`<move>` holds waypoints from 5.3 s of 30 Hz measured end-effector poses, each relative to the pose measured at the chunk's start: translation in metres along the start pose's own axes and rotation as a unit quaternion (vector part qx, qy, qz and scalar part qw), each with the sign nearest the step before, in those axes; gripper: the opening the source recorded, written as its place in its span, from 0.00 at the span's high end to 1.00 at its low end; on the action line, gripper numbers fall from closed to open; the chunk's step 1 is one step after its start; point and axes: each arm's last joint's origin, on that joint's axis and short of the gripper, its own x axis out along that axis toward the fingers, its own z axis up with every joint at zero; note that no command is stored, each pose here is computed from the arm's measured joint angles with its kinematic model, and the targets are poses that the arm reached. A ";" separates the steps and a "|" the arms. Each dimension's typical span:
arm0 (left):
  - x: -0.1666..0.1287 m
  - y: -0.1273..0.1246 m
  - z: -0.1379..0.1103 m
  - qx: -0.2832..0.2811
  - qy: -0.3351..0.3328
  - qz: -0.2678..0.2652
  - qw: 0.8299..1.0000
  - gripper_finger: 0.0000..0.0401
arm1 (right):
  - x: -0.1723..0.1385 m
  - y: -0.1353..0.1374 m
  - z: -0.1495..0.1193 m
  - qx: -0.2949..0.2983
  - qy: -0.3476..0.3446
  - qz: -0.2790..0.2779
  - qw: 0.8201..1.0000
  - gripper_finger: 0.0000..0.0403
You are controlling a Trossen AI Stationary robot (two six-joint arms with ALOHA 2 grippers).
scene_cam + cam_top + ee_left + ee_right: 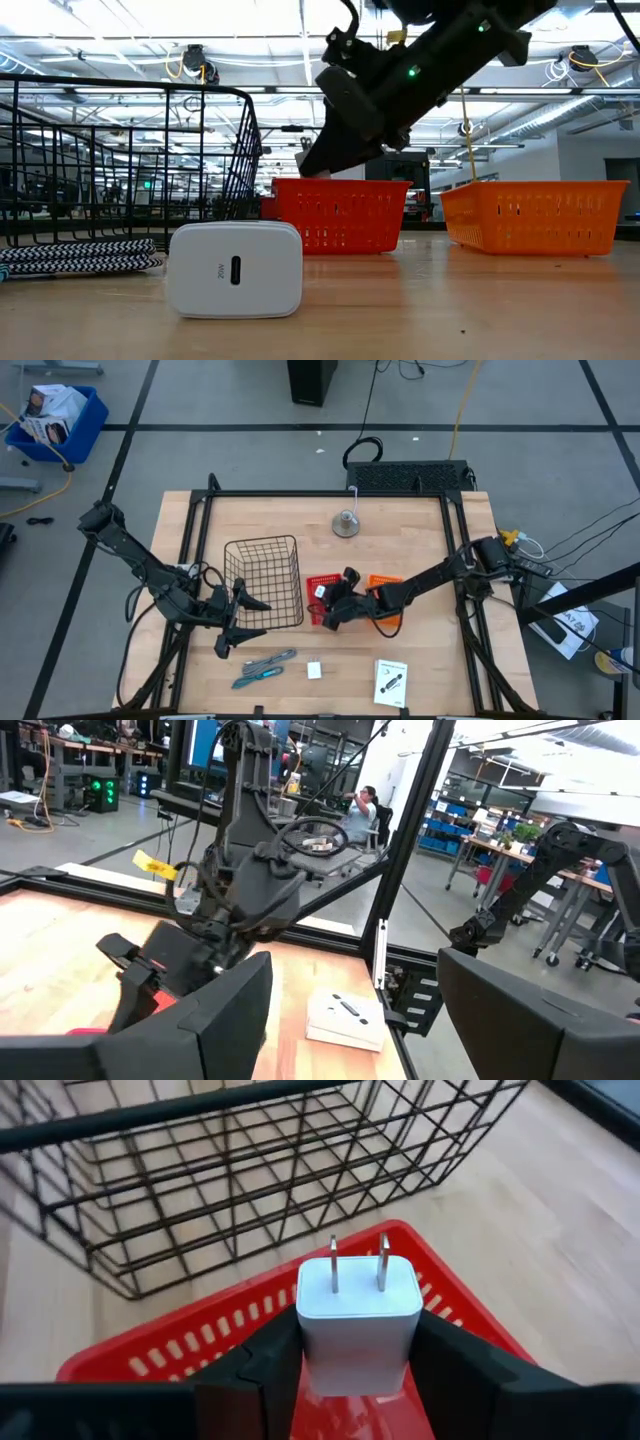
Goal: Pick and place items into bin
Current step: Put the white charger adapter into the red basket, then put the blue charger cable into the black wire basket
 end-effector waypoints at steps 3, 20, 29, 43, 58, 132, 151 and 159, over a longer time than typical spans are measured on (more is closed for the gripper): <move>0.000 0.000 0.000 0.000 0.000 0.000 1.000 0.27 | 0.004 -0.005 0.002 0.012 0.006 0.011 1.000 0.61; 0.000 0.000 0.000 0.000 0.000 0.000 1.000 0.27 | 0.023 -0.017 -0.005 0.039 0.042 0.022 0.998 0.62; 0.000 0.000 0.000 0.001 0.000 0.000 1.000 0.27 | 0.026 -0.017 -0.009 0.045 0.047 0.020 0.998 0.61; 0.000 0.000 0.000 0.001 0.000 0.000 1.000 0.27 | 0.029 -0.024 -0.020 0.063 0.034 0.025 0.997 0.61; 0.000 0.000 0.000 0.002 0.002 -0.001 1.000 0.27 | 0.029 -0.026 -0.027 0.058 0.023 0.068 0.996 0.54; 0.003 0.006 -0.003 -0.009 0.016 0.018 1.000 0.27 | -0.030 0.125 -0.049 -0.171 -0.032 0.266 0.948 0.25; 0.003 0.006 -0.003 -0.009 0.017 0.018 1.000 0.27 | -0.035 0.129 -0.047 -0.116 -0.058 0.235 0.963 0.17; 0.003 0.006 -0.003 -0.008 0.017 0.019 1.000 0.27 | -0.038 0.131 -0.051 -0.138 -0.052 0.238 0.960 0.12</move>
